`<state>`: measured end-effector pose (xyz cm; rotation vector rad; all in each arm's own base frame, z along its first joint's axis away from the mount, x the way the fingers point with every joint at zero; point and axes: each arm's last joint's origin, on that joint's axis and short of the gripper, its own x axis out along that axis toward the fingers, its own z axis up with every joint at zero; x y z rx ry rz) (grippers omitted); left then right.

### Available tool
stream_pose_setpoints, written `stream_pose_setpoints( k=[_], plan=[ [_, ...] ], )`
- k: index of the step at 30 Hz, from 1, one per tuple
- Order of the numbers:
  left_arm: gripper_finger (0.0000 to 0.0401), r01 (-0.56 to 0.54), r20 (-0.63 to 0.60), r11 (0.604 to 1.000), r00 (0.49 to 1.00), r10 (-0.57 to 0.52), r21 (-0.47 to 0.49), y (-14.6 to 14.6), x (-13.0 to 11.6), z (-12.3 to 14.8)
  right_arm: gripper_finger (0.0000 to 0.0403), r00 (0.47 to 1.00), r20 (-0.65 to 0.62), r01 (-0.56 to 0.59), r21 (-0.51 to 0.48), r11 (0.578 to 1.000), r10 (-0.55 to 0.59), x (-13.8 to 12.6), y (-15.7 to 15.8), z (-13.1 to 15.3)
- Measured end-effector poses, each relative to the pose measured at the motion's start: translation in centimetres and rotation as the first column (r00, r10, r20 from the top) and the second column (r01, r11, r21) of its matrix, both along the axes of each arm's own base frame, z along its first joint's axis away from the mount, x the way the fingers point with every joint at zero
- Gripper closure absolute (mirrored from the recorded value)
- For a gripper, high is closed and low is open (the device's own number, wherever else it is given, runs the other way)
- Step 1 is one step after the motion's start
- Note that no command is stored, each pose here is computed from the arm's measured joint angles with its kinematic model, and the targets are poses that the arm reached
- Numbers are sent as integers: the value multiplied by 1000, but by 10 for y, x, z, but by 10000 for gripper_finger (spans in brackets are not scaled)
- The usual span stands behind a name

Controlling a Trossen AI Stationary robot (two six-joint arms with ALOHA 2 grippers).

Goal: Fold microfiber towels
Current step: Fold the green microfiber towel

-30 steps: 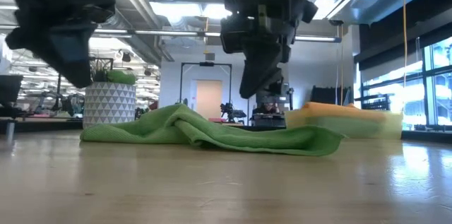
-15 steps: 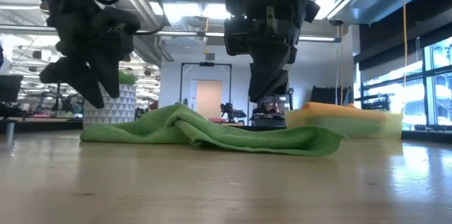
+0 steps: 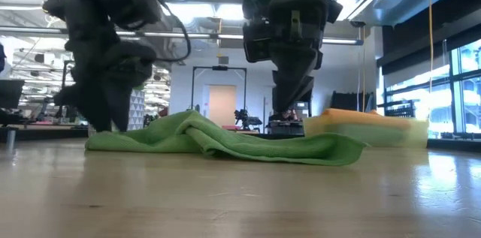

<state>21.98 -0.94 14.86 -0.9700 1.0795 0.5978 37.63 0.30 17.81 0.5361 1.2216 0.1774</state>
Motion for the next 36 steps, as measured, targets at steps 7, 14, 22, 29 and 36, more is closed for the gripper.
stream_pose_setpoints(
  k=[7, 14, 22, 29, 36],
  plan=[
    [238, 29, -45, 998, 998, -32, -52, -4, 8, -16, 343, 999, -33, 0, 1, 1000, 0, -3, 0, -1],
    [272, 85, -25, 995, 996, -87, -52, -5, 14, -8, 343, 1000, -31, -2, -16, 1000, 1, -3, 0, -1],
    [393, 203, -12, 977, 979, -204, -68, -7, 27, 17, 343, 1000, -20, -11, -27, 1000, 10, -3, -3, -1],
    [400, 312, -35, 949, 949, -314, -51, -13, 38, 53, 343, 1000, -6, 9, 34, 999, -9, -5, -16, 5],
    [401, 369, 50, 927, 927, -373, 65, -14, 56, 107, 343, 942, 283, -183, -19, 983, 181, -3, -8, 42]
  ],
)
